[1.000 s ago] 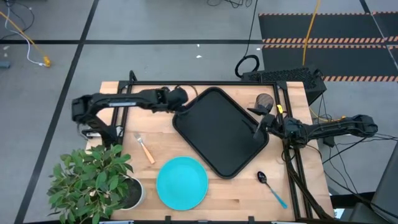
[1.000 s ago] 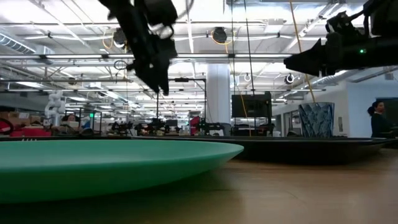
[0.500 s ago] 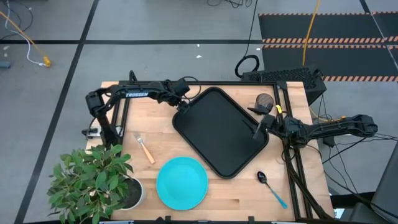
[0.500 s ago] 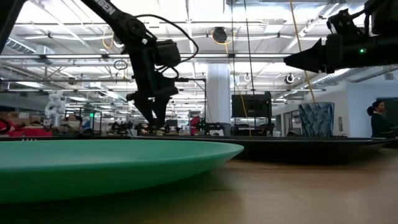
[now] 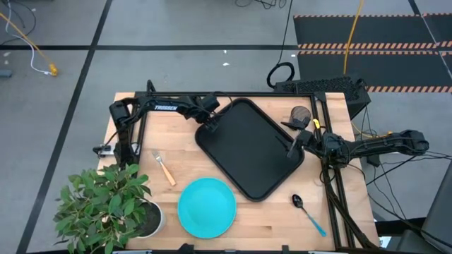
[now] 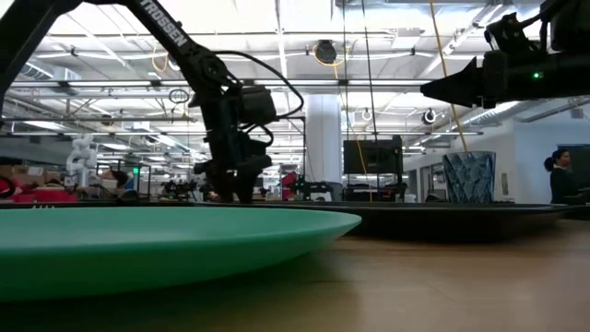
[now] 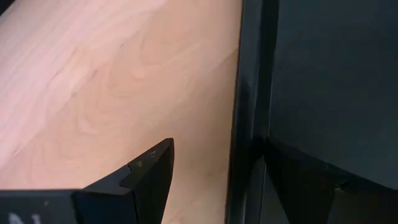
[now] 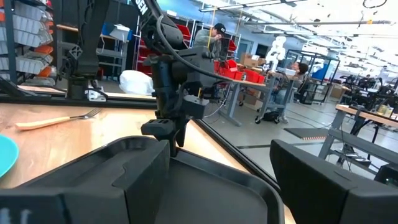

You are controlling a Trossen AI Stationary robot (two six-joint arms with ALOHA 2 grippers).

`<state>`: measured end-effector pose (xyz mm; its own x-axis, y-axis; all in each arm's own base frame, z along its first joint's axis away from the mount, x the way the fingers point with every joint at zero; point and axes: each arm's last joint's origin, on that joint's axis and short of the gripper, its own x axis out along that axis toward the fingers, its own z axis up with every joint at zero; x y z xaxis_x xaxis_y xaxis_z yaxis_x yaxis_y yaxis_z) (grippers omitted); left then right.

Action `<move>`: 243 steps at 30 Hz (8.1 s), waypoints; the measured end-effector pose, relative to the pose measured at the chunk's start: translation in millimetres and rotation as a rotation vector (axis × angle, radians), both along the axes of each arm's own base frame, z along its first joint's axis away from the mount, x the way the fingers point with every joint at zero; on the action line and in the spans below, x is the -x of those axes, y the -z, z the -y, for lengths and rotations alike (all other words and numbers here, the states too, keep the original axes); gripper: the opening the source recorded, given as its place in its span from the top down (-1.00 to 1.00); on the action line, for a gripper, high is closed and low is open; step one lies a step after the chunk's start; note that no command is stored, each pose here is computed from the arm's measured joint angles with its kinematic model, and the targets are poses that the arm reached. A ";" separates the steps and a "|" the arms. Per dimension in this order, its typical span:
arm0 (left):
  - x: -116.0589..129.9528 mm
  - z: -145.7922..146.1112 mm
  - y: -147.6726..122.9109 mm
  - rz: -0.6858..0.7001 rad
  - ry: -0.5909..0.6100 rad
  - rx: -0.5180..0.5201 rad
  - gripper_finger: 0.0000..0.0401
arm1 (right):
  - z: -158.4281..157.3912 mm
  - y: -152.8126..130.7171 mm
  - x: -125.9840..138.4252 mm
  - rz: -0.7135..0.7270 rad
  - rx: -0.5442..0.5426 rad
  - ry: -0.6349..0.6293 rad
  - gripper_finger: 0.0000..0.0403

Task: Pick and place plate/cup/fork/spoon on tray
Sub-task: Prepare the black serving tray

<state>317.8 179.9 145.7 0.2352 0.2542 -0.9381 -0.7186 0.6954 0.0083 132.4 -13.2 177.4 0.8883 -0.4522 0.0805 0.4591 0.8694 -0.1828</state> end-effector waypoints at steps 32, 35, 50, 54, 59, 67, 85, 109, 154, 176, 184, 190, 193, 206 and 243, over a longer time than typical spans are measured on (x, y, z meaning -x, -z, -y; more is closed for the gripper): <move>30.6 36.1 2.7 -0.267 -0.237 0.477 0.73 | 0.2 3.9 -0.2 -0.041 -0.004 0.007 -0.35; 31.5 42.7 2.9 -0.297 -0.262 0.514 0.73 | 0.2 4.1 -0.2 -0.042 -0.004 0.007 -0.35; 32.6 64.2 1.9 -0.387 -0.405 0.622 0.73 | 3.6 -8.3 1.6 -0.011 0.187 0.059 -0.35; 32.9 66.7 1.0 -0.386 -0.451 0.703 0.73 | 7.9 -9.6 2.4 -0.024 0.232 0.095 -0.35; 30.9 69.9 0.6 -0.372 -0.463 0.757 0.73 | 11.2 -9.9 2.3 -0.007 0.226 0.061 -0.35; 24.0 68.1 1.8 -0.288 -0.409 0.779 0.67 | 13.5 -9.5 2.4 0.008 0.194 0.045 -0.35; 37.9 57.7 -22.3 -0.238 0.022 0.693 0.29 | 13.4 9.2 0.6 -0.074 -0.050 0.016 -0.35; -50.9 28.8 -103.3 -0.107 1.001 -0.412 0.29 | 16.7 19.5 3.3 -0.093 -0.202 0.156 -0.35; -126.3 -39.5 -22.3 -0.241 0.928 -0.090 0.06 | 0.8 42.0 4.9 -0.243 -0.442 0.004 -0.35; -105.7 -49.4 -19.1 -0.393 0.813 -0.004 0.72 | 0.8 44.1 5.7 -0.258 -0.460 0.010 -0.35; -97.8 -48.7 -19.2 -0.434 0.738 0.063 0.73 | 0.8 44.0 5.7 -0.255 -0.465 0.011 -0.35; -88.2 -44.2 -19.5 -0.504 0.685 0.148 0.74 | 0.8 44.0 5.7 -0.254 -0.467 0.011 -0.35; -83.9 -41.7 -19.3 -0.537 0.672 0.192 0.74 | 0.8 44.0 5.7 -0.253 -0.467 0.011 -0.35; -76.1 -37.7 -20.8 -0.596 0.636 0.265 0.74 | 0.7 45.6 6.4 -0.273 -0.465 0.014 -0.35; -82.6 -28.4 -23.4 -0.507 0.522 0.308 0.98 | 0.0 50.6 8.3 -0.320 -0.500 0.007 -0.35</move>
<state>400.4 208.3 169.1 -0.2228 -0.0596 -0.9730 -0.2587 0.9660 0.0001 124.1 -13.2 126.9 0.8300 -0.3720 -0.4156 0.4547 0.8828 0.1178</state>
